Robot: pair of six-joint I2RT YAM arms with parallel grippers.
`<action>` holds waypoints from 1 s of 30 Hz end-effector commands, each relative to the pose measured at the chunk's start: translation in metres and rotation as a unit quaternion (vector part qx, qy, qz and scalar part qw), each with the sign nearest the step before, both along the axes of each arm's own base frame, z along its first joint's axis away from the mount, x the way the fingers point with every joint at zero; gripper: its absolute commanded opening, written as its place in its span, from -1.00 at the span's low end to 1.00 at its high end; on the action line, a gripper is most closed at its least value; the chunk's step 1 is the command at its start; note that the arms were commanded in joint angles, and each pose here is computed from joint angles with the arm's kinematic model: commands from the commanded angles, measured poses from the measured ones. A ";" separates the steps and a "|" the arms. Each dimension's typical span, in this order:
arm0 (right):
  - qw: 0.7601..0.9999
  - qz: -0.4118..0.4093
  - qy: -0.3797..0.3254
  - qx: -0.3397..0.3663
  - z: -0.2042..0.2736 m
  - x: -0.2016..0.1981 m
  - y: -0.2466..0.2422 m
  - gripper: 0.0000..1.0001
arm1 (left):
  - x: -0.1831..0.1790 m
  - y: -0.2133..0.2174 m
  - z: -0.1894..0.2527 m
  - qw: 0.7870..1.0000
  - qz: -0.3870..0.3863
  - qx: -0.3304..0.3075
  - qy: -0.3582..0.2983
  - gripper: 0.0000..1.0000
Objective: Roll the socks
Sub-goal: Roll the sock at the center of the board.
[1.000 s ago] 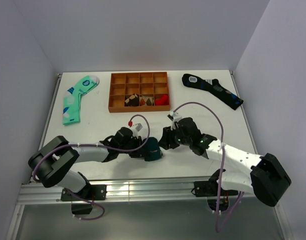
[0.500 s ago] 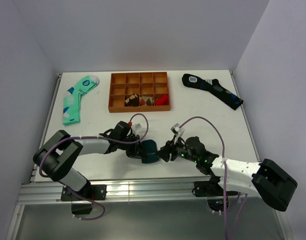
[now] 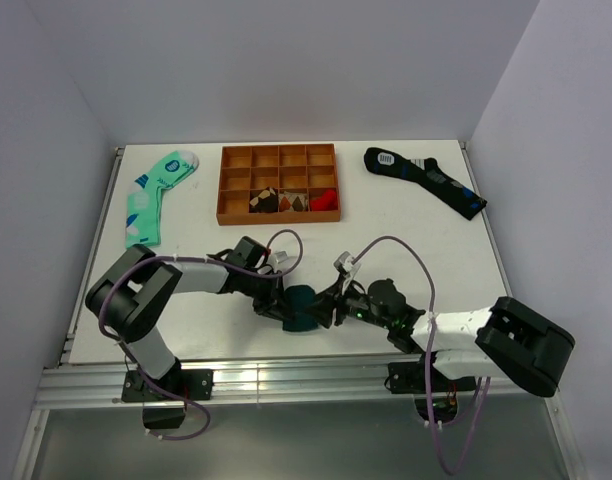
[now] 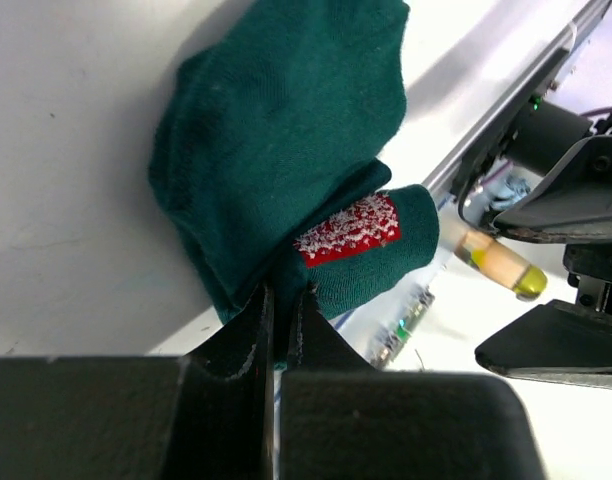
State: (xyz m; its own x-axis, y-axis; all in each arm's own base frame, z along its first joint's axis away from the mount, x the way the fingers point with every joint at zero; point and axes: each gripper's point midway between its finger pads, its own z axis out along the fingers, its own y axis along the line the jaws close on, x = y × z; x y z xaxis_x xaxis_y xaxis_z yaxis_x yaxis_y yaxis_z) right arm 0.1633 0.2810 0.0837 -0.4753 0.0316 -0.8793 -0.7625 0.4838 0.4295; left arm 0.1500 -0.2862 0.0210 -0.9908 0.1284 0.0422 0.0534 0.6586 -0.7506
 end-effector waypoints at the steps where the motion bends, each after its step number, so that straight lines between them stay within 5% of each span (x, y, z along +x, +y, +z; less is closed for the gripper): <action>1: 0.999 0.012 -0.050 0.018 0.016 0.001 0.007 0.11 | -0.039 0.050 -0.051 0.989 -0.015 0.134 0.063 -0.99; 30: 0.997 0.026 -0.064 -0.033 -0.010 -0.029 0.019 0.11 | -0.033 0.053 -0.051 0.988 -0.013 0.137 0.068 -0.99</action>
State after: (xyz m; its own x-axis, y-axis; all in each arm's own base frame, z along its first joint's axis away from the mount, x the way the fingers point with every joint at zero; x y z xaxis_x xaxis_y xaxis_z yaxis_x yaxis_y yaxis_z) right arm 0.1269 0.2921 0.0583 -0.4060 -0.0739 -0.9109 -0.8255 0.4572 0.3309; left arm 0.1314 -0.2759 0.0196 -0.9697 0.1629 0.1821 -0.0272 0.6685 -0.7432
